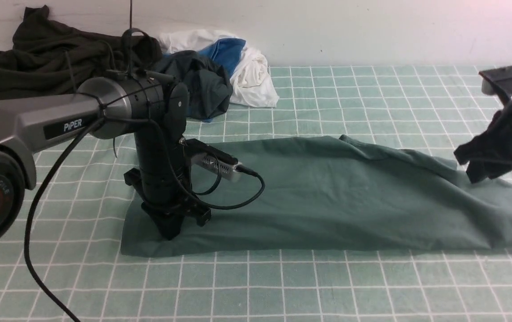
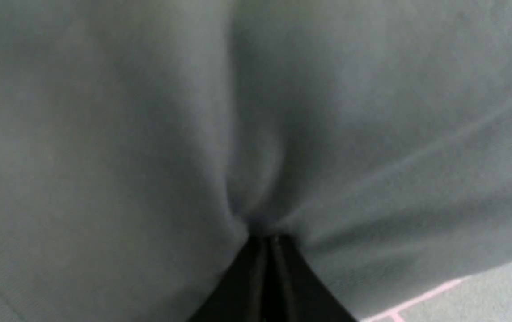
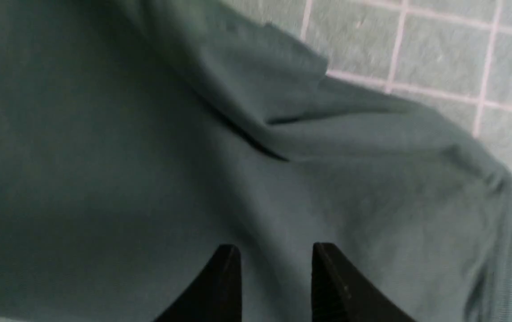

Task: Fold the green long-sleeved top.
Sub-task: Use the right arm to clamp the right edge of the fabric

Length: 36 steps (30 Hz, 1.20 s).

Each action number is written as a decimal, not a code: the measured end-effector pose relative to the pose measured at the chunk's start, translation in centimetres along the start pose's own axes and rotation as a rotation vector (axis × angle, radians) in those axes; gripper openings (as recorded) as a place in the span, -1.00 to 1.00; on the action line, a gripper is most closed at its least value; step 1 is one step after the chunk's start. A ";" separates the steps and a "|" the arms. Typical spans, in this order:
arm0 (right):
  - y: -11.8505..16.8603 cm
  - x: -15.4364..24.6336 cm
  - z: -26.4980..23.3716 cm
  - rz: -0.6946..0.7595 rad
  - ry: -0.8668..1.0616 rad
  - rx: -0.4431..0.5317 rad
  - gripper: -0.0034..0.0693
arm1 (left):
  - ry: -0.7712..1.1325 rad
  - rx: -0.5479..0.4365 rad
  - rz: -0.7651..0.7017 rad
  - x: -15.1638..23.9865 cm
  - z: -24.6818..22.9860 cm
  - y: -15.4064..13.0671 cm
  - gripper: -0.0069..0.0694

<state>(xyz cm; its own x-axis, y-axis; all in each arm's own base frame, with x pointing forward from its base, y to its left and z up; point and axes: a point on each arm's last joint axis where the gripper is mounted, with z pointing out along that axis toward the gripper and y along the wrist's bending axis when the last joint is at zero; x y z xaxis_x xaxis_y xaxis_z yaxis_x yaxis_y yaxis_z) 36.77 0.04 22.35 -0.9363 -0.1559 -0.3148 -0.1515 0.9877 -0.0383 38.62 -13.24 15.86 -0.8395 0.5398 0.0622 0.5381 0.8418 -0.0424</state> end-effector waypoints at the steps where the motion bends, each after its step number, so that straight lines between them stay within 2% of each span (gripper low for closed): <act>1: 0.0 0.0 0.2 0.002 0.000 0.001 -0.31 | 0.001 0.003 -0.004 0.1 0.1 0.1 -0.83; 6: -0.2 0.5 4.4 0.019 -0.065 0.010 -0.32 | -0.014 0.025 -0.029 0.2 0.0 0.4 -0.83; 9: -1.5 0.1 5.8 0.082 -0.120 0.046 -0.32 | -0.014 0.025 -0.031 0.2 0.0 0.4 -0.83; 14: -7.5 1.7 6.4 0.304 -0.105 0.145 -0.32 | -0.011 0.029 -0.028 0.3 0.0 0.4 -0.83; 20: -10.7 4.0 3.9 0.407 -0.007 0.186 -0.26 | -0.010 0.030 -0.026 0.3 0.0 0.4 -0.83; 24: -11.3 4.2 2.0 0.427 -0.035 0.196 -0.05 | -0.010 0.030 -0.028 0.3 0.0 0.4 -0.83; 30: -11.5 4.5 3.1 0.442 -0.006 0.181 0.55 | -0.011 0.032 -0.027 0.3 0.0 0.4 -0.83; 33: -11.3 4.7 4.5 0.463 0.025 0.156 0.72 | -0.011 0.033 -0.026 0.3 0.0 0.4 -0.83; 36: -11.1 5.0 6.2 0.473 0.068 0.120 0.77 | -0.011 0.033 -0.026 0.3 0.0 0.4 -0.83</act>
<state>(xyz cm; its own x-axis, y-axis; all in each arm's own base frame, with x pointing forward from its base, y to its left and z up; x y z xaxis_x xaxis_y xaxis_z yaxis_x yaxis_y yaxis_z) 35.72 -11.67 15.33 -0.9128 0.3138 -0.2615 0.3293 0.9441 -0.0165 38.60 -12.72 15.91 -0.8541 0.5174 0.0526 0.5134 0.8550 -0.0740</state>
